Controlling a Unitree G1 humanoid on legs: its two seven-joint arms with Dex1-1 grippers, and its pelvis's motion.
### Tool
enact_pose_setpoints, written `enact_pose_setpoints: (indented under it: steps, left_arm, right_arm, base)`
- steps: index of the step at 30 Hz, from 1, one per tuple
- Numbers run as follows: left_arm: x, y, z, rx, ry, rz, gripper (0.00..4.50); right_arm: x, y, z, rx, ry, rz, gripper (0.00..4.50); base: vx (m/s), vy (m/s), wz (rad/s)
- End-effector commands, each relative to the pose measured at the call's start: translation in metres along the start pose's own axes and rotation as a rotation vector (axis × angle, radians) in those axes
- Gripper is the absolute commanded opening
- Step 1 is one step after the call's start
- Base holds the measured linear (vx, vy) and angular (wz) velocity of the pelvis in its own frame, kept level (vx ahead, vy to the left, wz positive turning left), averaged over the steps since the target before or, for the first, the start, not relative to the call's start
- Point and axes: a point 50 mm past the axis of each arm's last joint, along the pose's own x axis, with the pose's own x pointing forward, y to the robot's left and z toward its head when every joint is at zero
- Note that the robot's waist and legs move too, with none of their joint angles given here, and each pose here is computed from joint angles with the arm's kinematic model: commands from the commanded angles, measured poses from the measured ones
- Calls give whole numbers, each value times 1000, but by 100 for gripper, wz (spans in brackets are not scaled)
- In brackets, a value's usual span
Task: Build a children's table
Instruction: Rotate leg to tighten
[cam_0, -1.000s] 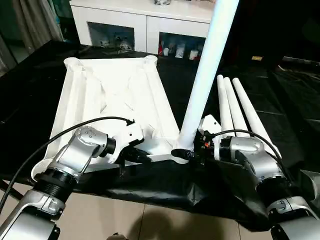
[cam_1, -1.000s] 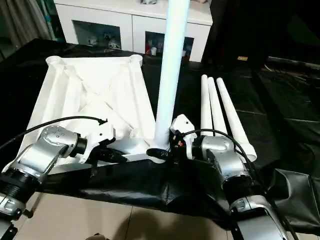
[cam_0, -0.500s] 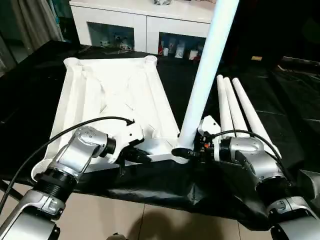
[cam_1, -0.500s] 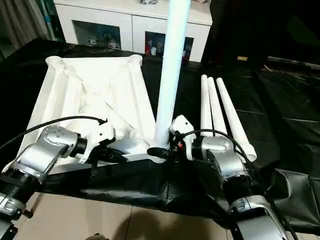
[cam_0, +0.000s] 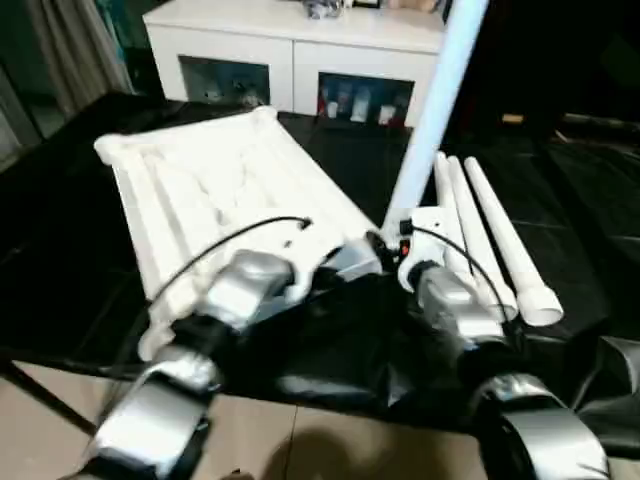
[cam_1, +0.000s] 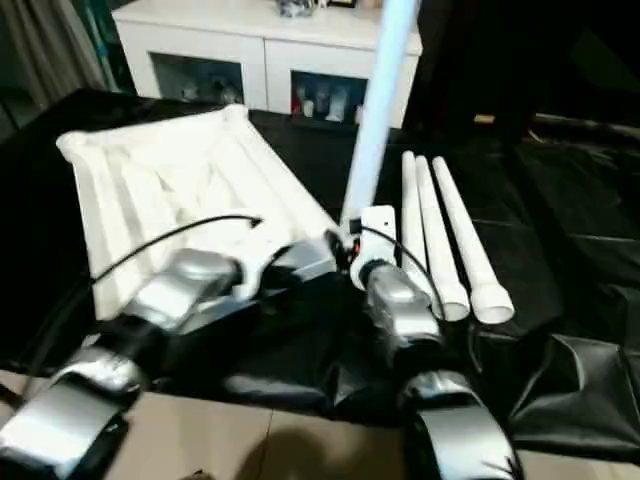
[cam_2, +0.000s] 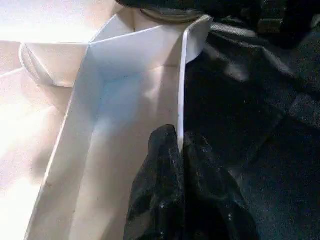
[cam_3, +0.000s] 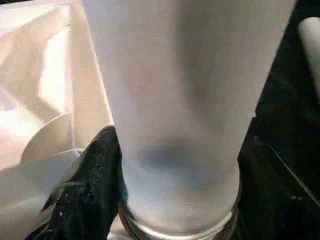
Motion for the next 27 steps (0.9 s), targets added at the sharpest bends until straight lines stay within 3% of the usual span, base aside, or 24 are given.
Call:
enact_pose_setpoints:
  steps: [1,2,3,4,9,10,13,16,21,27]
  left_arm:
    - [0,7,3,-23,-45,98,0]
    - [-1,7,4,-14,-49,87,0]
    - [-1,7,4,-10,-51,79,0]
    - [-2,7,3,-6,-50,65,0]
    - [-8,4,-4,41,-47,-22,0]
    - [-13,3,-9,56,-46,-67,0]
    - [-25,-1,-16,88,-45,-174,0]
    - [-36,-3,-22,128,-29,-250,0]
    - [-55,-8,-33,180,-14,-391,0]
    - [-66,-13,-36,180,-20,-464,0]
  right_arm:
    - [-1,13,-14,9,46,47,272]
    - [-1,18,-8,35,10,114,272]
    - [-1,20,-6,52,-7,149,328]
    - [-1,19,-1,47,-38,174,342]
    - [-5,14,6,20,-68,296,385]
    - [-9,11,7,9,-51,410,390]
    - [-18,3,6,-151,4,572,407]
    - [-25,-8,8,-250,28,642,407]
    - [-34,-24,10,-316,83,735,407]
    - [-43,-26,6,-356,144,842,407]
  base:
    - [0,0,0]
    - [0,0,0]
    - [0,0,0]
    - [0,0,0]
    - [0,0,0]
    - [0,0,0]
    - [0,0,0]
    - [0,0,0]
    - [0,0,0]
    - [0,0,0]
